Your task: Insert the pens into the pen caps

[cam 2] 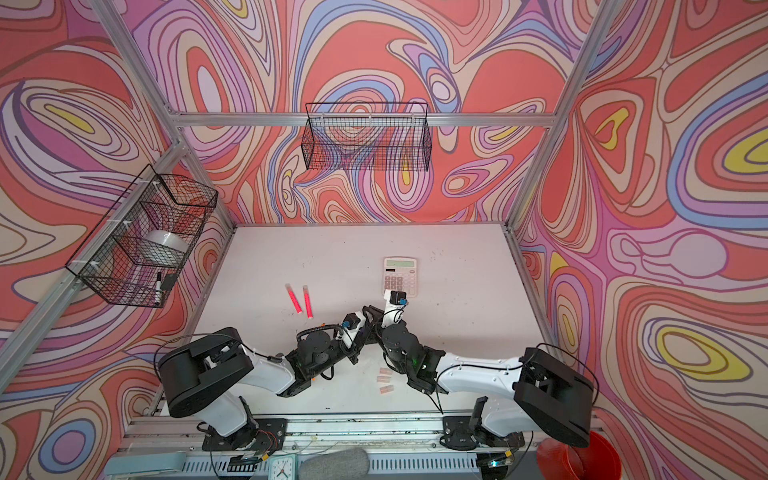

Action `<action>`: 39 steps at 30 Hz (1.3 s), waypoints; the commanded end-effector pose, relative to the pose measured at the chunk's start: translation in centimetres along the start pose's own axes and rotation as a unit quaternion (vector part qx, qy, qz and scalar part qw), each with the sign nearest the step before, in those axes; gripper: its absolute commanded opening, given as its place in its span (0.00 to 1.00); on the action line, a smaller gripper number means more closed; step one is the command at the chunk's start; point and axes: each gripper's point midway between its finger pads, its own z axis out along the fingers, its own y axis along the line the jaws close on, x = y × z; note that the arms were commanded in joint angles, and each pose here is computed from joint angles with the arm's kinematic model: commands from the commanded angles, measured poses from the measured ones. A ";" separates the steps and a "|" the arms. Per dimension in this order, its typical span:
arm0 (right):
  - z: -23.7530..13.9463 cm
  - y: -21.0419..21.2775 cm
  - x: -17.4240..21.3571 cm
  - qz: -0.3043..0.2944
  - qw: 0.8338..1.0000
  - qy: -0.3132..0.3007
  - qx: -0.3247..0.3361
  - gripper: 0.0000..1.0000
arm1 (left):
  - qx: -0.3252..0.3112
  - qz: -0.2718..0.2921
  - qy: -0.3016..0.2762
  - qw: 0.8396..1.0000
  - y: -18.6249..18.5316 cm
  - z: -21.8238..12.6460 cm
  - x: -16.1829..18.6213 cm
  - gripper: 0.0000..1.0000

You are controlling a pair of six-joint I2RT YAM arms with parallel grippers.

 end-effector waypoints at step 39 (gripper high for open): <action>-2.8 -0.6 8.0 -0.104 0.984 0.148 -0.007 0.00 | -0.038 -0.076 -0.210 0.974 5.7 -3.1 -13.4 0.00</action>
